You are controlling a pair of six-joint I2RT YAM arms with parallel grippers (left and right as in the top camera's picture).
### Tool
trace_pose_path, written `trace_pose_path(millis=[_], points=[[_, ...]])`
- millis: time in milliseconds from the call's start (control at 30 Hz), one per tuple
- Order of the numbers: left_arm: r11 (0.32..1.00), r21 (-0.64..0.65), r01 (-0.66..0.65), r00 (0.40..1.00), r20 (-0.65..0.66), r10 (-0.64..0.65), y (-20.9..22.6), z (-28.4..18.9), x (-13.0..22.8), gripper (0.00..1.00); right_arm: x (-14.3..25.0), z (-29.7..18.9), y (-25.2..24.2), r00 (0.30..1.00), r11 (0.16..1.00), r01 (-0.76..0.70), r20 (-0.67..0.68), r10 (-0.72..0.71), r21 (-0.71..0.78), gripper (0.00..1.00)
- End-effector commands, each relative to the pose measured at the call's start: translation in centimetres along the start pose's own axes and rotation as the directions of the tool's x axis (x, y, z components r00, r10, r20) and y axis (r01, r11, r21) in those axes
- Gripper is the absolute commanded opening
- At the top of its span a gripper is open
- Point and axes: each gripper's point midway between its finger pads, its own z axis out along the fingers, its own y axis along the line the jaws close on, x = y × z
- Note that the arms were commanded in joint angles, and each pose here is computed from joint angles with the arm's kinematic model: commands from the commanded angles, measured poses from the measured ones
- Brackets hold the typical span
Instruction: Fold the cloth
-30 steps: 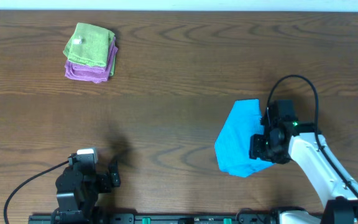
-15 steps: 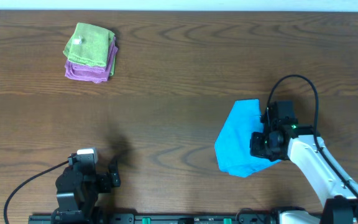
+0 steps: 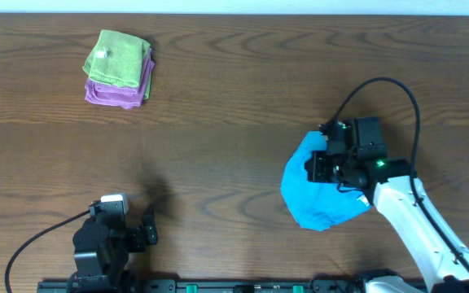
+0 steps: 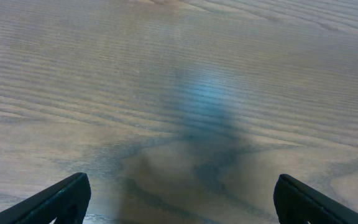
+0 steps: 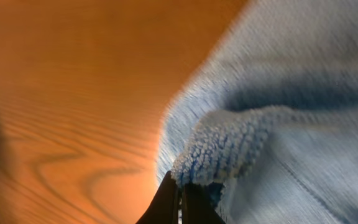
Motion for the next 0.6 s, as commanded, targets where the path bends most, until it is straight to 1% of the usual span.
trace_pose_path(millis=[0,200,467,567], points=[[1.0,-0.012,-0.022,0.998,-0.062,0.022,0.3,0.1,1.7,0.95,-1.2,-0.4,2.9,0.999,0.996,0.022,0.044,-0.018,-0.081,0.01],[1.0,-0.012,-0.022,0.998,-0.062,0.022,0.3,0.1,1.7,0.95,-3.5,0.6,7.0,0.985,0.98,0.109,0.15,-0.085,-0.166,0.01],[1.0,-0.012,-0.023,0.998,-0.062,0.022,0.3,0.1,1.7,0.95,-5.2,6.8,9.4,0.978,0.962,0.153,0.171,-0.116,-0.224,0.01],[1.0,-0.012,-0.022,0.998,-0.062,0.022,0.3,0.1,1.7,0.95,-6.3,9.2,11.0,0.976,0.954,0.179,0.164,-0.141,-0.241,0.01]])
